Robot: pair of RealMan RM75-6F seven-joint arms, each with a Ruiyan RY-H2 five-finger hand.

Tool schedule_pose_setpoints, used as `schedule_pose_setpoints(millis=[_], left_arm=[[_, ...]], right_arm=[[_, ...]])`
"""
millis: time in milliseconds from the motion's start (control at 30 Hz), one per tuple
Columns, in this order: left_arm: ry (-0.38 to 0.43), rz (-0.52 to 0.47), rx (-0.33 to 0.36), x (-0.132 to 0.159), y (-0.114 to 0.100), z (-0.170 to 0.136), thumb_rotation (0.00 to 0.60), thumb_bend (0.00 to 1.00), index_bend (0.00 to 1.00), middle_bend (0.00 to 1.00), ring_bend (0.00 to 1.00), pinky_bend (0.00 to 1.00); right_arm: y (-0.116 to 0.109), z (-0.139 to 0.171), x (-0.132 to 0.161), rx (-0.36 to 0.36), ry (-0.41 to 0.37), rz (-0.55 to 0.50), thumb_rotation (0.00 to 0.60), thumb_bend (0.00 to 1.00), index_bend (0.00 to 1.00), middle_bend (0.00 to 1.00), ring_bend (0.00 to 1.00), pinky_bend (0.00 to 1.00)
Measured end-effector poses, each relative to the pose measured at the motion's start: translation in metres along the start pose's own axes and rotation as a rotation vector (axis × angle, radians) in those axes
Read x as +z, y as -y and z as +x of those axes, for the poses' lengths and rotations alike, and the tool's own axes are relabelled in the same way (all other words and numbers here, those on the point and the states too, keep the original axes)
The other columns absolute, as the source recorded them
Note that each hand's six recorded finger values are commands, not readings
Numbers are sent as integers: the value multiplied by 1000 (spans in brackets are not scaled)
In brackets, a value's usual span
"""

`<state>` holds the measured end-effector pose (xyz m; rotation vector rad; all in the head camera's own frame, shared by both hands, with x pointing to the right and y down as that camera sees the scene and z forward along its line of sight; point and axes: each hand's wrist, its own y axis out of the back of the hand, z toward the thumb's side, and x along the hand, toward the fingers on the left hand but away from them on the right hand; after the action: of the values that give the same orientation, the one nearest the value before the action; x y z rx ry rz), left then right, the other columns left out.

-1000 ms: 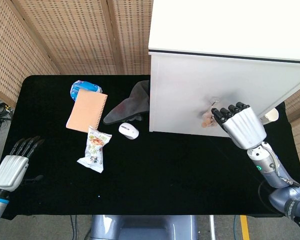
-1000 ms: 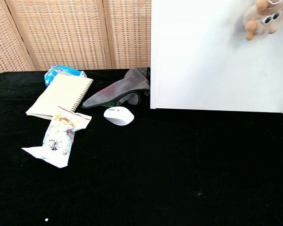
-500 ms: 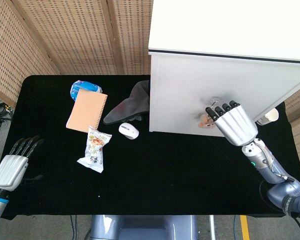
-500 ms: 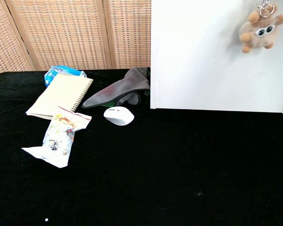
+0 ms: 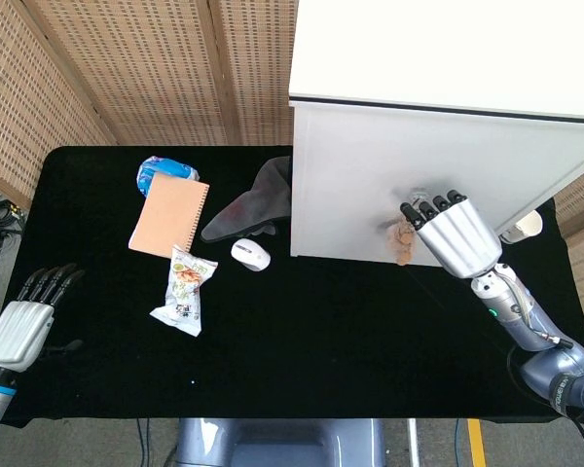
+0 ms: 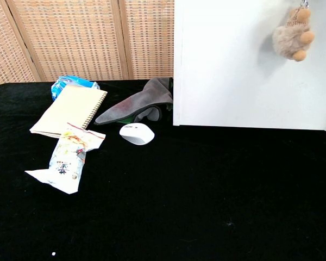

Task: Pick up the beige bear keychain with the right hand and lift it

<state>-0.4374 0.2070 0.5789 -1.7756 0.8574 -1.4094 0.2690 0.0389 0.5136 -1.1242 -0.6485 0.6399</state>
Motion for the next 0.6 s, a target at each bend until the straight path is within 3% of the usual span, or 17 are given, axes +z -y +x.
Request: schedule_pose_setpoints(millis=[600], left_arm=[[0,-1,2,-1,-1,0,600,0,0,0,0,0]], right_arm=[[-1,-10,1,10,12,39,600,605,735,965,953,1000]])
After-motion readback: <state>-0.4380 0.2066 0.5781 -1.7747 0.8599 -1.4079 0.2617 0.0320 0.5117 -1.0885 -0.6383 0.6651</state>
